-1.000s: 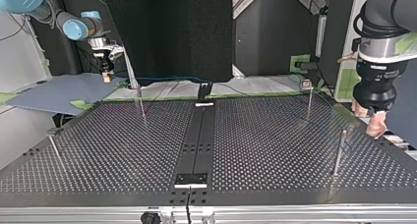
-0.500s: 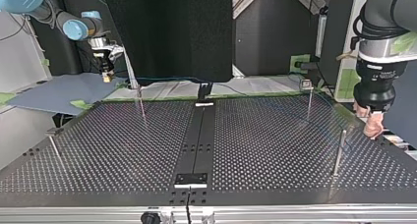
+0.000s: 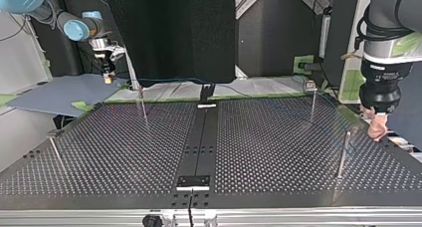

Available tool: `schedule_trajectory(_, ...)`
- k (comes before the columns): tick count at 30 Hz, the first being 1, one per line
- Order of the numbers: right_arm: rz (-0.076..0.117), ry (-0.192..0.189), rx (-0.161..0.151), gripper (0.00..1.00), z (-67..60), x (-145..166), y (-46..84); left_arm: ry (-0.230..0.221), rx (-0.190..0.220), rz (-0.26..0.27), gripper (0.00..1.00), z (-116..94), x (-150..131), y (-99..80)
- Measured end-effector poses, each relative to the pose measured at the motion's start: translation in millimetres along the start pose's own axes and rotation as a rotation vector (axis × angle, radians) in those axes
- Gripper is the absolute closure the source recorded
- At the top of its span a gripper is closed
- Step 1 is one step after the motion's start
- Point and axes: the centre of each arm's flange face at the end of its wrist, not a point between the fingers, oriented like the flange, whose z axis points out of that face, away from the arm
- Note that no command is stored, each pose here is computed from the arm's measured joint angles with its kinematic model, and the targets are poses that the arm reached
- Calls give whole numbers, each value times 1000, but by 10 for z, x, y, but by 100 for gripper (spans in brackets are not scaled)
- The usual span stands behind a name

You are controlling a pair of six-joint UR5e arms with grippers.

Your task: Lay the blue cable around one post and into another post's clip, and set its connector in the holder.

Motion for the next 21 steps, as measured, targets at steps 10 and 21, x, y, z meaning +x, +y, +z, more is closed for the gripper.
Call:
schedule_trajectory(10,0,1,1,100,0,-1,-6,0,0,-3,0,0,0,0)
schedule_trajectory(21,-1,1,1,100,1,0,-8,-6,15,-6,0,5,21,-37)
